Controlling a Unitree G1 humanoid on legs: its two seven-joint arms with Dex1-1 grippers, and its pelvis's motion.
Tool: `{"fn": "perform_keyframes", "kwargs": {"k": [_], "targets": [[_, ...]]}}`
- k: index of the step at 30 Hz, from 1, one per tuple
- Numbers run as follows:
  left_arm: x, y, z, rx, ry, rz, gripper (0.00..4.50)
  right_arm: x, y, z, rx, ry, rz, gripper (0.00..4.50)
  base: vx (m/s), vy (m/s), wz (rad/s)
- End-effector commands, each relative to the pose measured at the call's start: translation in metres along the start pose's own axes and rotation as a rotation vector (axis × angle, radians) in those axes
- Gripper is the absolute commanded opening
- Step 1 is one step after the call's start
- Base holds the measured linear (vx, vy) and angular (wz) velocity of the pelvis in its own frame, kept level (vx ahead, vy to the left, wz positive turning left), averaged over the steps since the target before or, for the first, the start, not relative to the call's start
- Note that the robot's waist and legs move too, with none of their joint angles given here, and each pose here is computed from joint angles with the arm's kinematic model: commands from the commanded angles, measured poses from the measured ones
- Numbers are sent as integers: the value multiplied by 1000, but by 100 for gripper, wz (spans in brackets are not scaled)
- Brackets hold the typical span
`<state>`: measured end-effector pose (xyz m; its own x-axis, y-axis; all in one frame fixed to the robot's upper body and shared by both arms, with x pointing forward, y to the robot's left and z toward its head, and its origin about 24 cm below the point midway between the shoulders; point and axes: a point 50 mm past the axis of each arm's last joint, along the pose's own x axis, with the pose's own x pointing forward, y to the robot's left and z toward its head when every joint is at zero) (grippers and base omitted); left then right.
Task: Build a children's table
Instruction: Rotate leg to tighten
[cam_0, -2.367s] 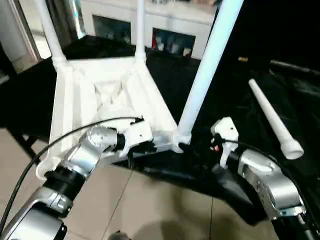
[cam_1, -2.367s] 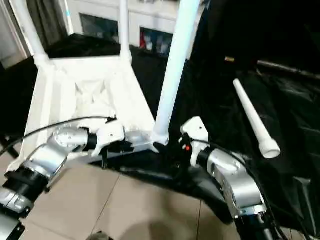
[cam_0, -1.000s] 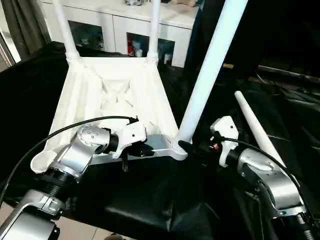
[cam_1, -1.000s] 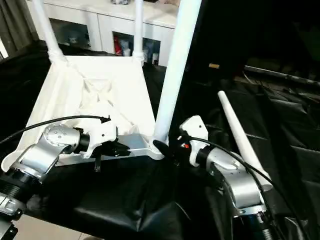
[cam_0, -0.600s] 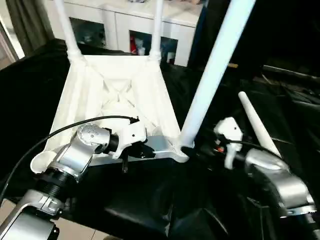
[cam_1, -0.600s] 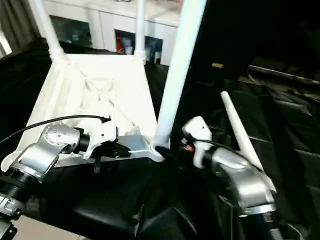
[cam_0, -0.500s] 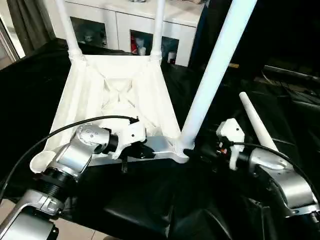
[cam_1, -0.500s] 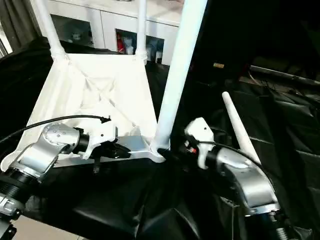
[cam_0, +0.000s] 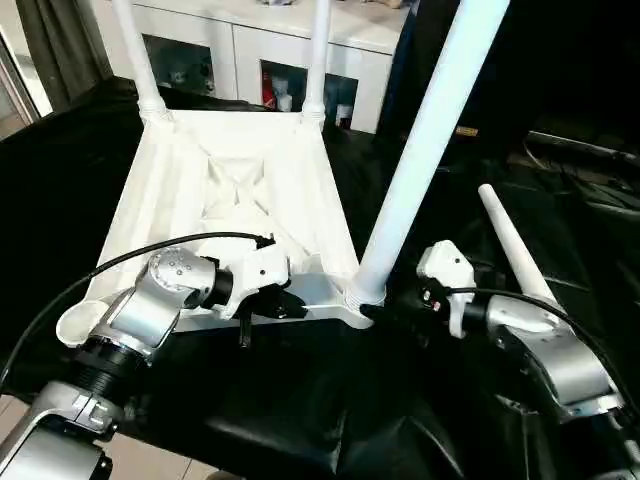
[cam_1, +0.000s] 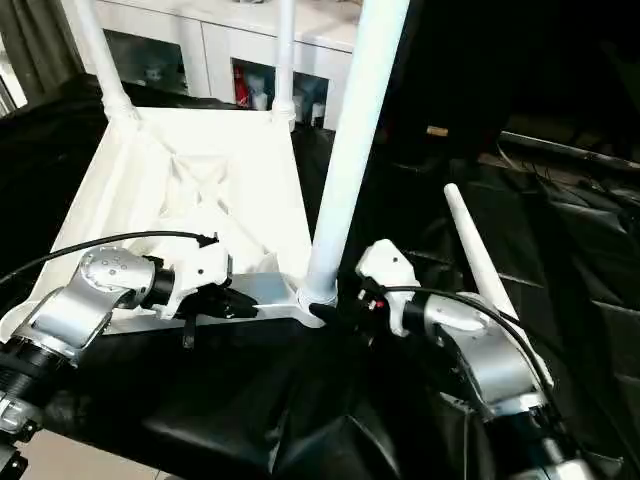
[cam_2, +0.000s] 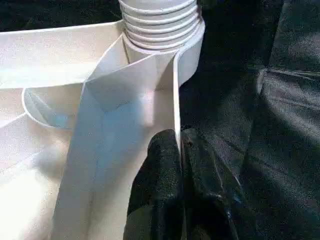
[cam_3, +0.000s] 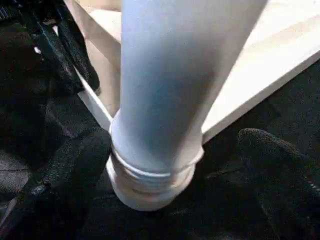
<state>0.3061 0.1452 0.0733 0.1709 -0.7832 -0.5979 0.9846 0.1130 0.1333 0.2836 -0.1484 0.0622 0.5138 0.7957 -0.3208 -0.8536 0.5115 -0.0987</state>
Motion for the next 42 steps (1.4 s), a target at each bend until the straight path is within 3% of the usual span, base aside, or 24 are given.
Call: {"fn": "perform_keyframes", "kwargs": {"k": [1, 17, 18, 23, 29, 30, 32, 36, 38, 42], "targets": [[2, -2, 12, 53, -28, -25, 0, 2, -3, 1, -11, -5, 8, 446, 0, 0, 0], [3, -7, 11, 40, -24, -42, 0, 8, 0, 0, 4, -14, 64, 314, 0, 0, 0], [3, -8, 11, 38, -25, -44, 0, 8, 0, 0, 6, -15, 65, 289, 0, 0, 0], [3, -12, 9, 28, -26, -43, 0, 9, 1, -2, 62, -43, 42, 275, 0, 0, 0], [6, -7, 5, 7, -17, 64, 0, 15, -7, -12, 163, -43, -146, 272, 0, 0, 0], [12, 1, 5, -30, 5, 151, 0, 23, -11, -19, 255, -29, -280, 272, 0, 0, 0], [23, 12, 10, -84, 17, 257, 0, 36, -17, -27, 349, 16, -470, 272, 0, 0, 0], [39, 22, 19, -142, 30, 362, 0, 52, -19, -30, 401, 58, -599, 272, -40, 3, -4], [58, 30, 30, -220, 14, 466, 0, 74, -14, -20, 422, 46, -630, 272, 0, 0, 0], [76, 29, 41, -234, 9, 485, 0, 95, -6, -4, 408, 15, -609, 272, 0, 0, 0]]}}
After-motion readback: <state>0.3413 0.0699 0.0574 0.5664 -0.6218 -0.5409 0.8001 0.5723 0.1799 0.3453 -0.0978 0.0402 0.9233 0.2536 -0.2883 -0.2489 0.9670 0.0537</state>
